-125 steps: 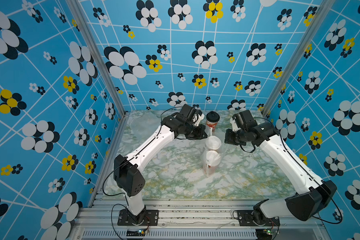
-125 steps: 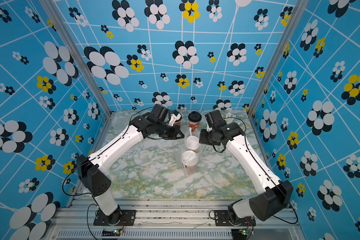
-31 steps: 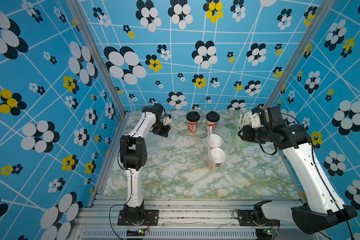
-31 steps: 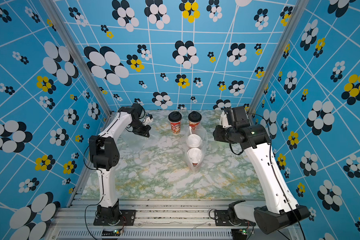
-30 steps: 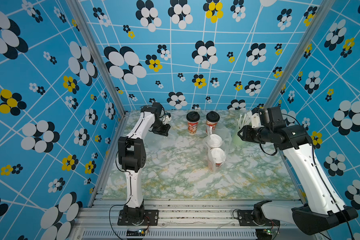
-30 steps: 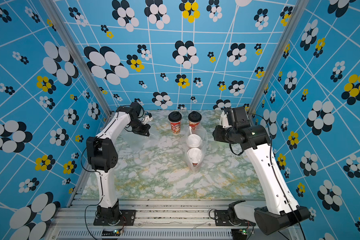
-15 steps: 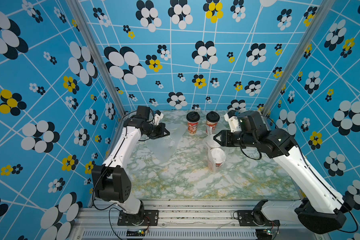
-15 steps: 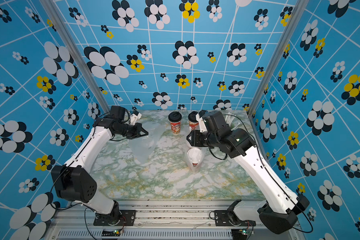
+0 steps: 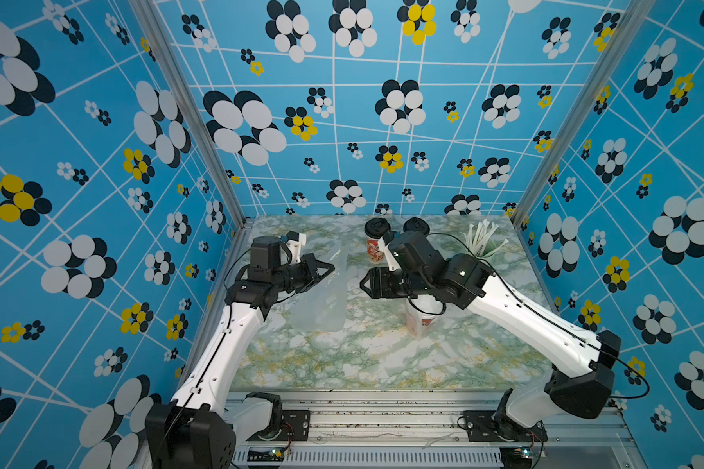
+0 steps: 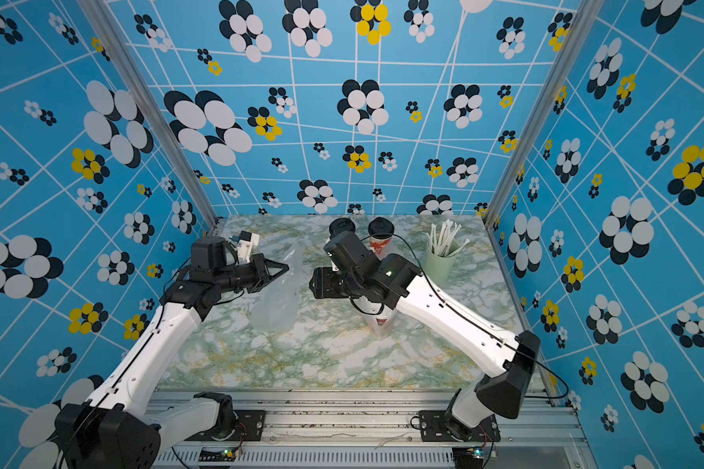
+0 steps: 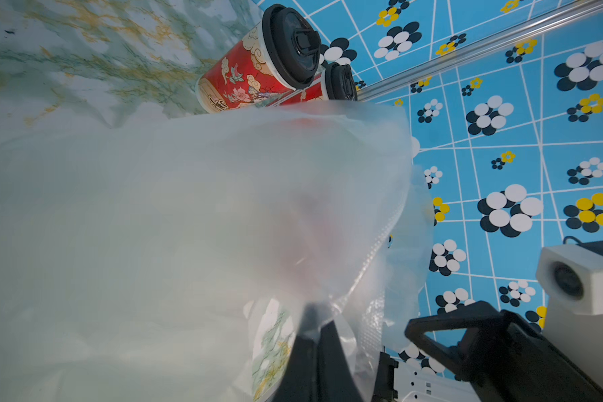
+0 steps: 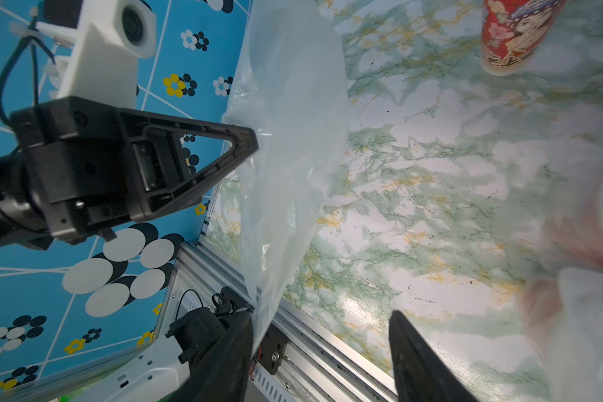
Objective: Pack milk tea into plastic carrier bags
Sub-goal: Pick up the plastic carrier bag from the center of the board.
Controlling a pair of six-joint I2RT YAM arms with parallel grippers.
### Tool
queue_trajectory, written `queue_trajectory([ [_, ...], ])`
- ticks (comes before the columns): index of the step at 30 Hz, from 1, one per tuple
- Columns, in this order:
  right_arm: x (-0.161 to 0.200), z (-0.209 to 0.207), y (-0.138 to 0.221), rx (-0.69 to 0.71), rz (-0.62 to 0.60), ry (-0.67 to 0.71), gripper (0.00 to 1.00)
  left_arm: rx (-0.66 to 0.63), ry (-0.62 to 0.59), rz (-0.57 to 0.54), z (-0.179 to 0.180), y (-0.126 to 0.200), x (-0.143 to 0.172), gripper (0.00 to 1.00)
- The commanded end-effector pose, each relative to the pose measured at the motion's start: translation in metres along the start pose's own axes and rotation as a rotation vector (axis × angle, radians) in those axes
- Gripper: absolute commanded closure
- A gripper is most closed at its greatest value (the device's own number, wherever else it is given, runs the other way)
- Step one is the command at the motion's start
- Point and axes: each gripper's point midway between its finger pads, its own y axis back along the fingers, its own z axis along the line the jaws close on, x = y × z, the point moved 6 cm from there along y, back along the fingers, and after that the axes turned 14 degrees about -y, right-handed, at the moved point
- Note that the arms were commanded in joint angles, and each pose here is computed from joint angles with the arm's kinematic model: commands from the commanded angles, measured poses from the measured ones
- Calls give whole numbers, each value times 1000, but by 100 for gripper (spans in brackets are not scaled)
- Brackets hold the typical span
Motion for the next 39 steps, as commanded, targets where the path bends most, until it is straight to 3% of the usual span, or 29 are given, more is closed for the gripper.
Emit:
queue_trajectory([
  [1,-4,15,-8,-23,-14,-16,35,71,12,-44,-12,1,-1,100],
  [4,-2,15,-23,-4,13,-11,35,102,30,-60,-14,0,3,100],
  [10,-3,3,-37,92,-3,22,53,138,36,-50,-15,1,9,100],
  [20,-16,-11,-51,124,4,67,62,148,4,-27,-25,9,11,100],
  [29,-15,-17,-27,158,31,85,99,95,-25,-8,-30,19,11,100],
  [34,-2,-31,3,239,111,94,100,3,-42,67,-20,31,22,100],
  [39,14,-36,18,240,173,74,100,-2,-15,139,-12,37,34,100],
])
